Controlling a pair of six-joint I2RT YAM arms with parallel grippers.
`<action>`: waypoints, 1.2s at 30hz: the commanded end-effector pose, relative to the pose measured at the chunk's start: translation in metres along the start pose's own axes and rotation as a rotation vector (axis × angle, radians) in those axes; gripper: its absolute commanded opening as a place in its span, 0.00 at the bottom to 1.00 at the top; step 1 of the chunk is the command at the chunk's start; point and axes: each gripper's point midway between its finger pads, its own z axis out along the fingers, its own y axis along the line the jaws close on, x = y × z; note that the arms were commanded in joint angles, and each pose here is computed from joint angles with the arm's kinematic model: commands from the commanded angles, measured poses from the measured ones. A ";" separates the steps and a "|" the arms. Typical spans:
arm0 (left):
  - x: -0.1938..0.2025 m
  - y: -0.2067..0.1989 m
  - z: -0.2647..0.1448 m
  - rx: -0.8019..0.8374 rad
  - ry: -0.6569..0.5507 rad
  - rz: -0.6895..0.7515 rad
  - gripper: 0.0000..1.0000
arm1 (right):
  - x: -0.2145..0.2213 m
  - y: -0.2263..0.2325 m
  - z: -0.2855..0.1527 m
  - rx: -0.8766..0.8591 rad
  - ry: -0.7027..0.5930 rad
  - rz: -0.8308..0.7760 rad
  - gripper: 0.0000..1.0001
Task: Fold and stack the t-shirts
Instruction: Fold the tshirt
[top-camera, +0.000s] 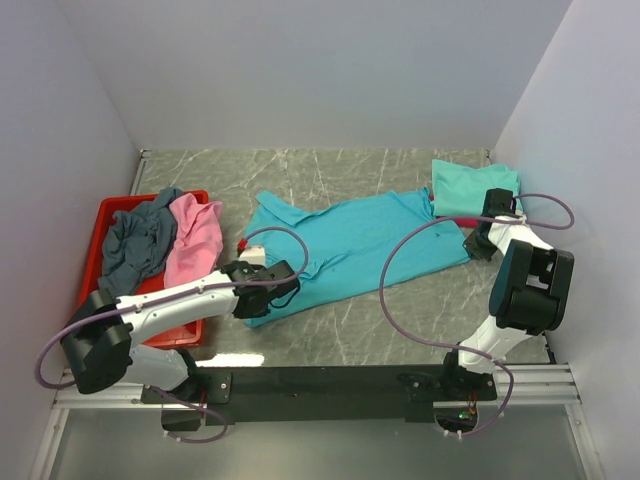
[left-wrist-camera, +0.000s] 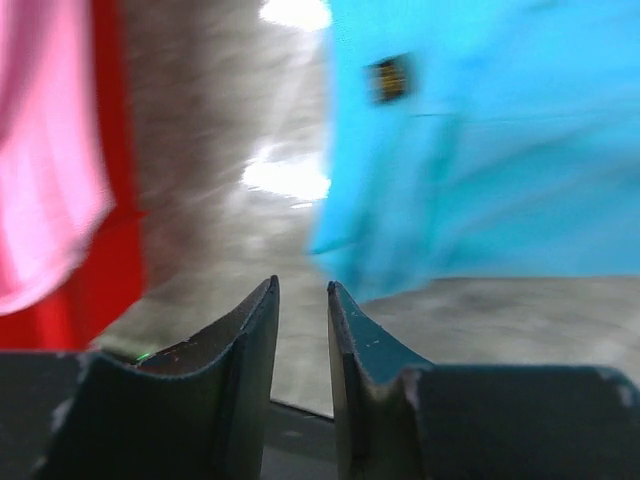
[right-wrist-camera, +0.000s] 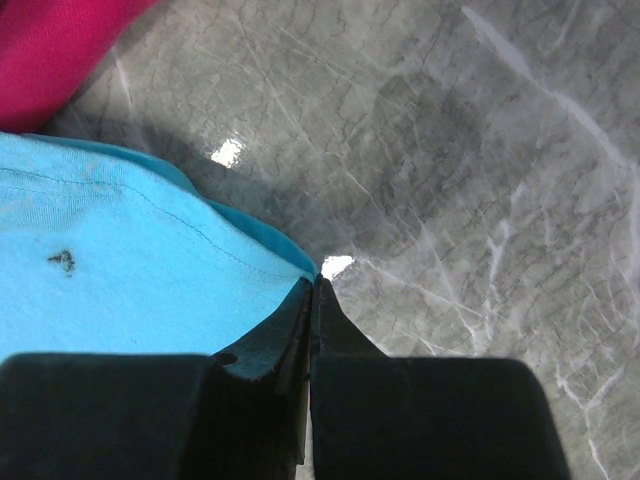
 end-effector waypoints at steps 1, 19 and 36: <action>-0.030 -0.061 -0.022 0.248 -0.077 -0.040 0.31 | -0.026 0.003 -0.013 -0.022 -0.078 0.013 0.00; 0.009 -0.109 0.048 0.360 -0.009 -0.052 0.29 | -0.014 -0.001 -0.024 -0.016 -0.091 -0.014 0.00; 0.027 -0.041 0.023 0.358 -0.011 -0.163 0.28 | 0.023 0.008 -0.068 0.014 -0.165 -0.132 0.00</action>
